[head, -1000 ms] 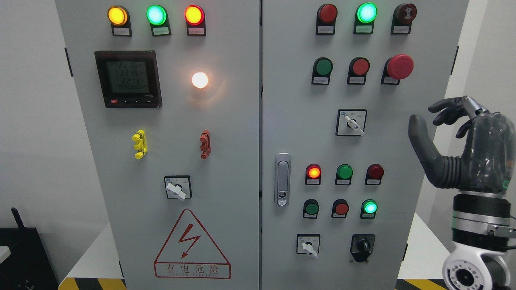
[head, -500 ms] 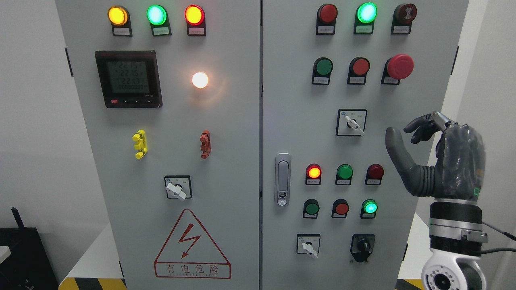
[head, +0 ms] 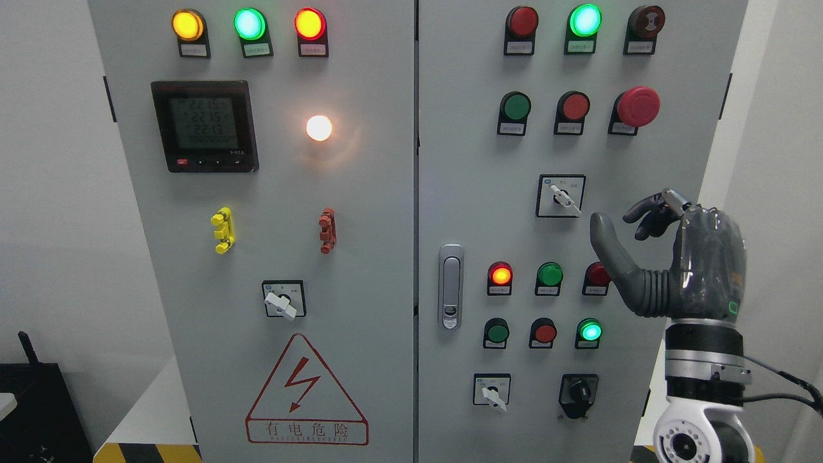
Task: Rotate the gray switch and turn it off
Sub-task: 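Move the right hand toward the upper gray rotary switch, then pinch the gray switch knob between right thumb and fingers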
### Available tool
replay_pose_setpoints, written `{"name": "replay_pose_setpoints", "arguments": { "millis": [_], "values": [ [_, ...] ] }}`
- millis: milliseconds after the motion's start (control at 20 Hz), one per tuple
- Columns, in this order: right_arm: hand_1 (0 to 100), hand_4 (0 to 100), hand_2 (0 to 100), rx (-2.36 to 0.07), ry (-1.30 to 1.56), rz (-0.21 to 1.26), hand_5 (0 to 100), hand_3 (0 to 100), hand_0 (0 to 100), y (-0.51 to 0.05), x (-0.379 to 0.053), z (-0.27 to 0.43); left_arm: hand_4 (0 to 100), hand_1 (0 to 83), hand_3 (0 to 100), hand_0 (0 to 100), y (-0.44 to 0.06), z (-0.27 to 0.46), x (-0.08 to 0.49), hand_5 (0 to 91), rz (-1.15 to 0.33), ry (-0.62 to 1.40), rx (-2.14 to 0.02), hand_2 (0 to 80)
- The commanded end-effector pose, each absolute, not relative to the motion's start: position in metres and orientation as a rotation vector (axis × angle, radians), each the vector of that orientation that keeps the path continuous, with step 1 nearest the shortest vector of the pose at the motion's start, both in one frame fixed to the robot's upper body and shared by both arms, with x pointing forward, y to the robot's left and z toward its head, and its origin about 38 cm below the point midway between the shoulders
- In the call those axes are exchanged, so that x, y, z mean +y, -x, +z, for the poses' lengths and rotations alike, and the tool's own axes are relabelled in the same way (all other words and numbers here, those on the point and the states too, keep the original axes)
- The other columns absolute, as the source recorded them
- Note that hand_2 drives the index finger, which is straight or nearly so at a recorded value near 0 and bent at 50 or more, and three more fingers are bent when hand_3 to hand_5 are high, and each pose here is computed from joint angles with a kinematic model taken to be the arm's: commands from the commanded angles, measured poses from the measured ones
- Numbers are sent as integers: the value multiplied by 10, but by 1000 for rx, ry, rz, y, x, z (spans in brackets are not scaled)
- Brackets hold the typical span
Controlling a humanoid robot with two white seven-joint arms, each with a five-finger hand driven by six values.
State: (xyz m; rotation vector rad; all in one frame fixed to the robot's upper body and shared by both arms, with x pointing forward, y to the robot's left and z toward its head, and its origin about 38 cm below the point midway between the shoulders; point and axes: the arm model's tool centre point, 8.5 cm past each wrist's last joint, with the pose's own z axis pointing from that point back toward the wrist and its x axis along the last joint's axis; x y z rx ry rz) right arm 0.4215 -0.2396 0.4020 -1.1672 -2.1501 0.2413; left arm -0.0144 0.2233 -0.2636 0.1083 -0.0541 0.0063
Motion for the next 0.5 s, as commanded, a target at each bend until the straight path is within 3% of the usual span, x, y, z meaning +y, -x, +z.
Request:
{"name": "replay_pose_setpoints", "arguments": {
  "millis": [0,450],
  "values": [
    [302,819,611,-2145,1152,312,985,827,131,-431,-220,397,0,389,0,120,22,-263,223,0,28,-108,-29,0],
    [327,817,606,-2119,1184,332,986,825,135,-442,-216,401,0,389,0,120,23,-263,223,0,30,-110,-29,0]
  ]
}}
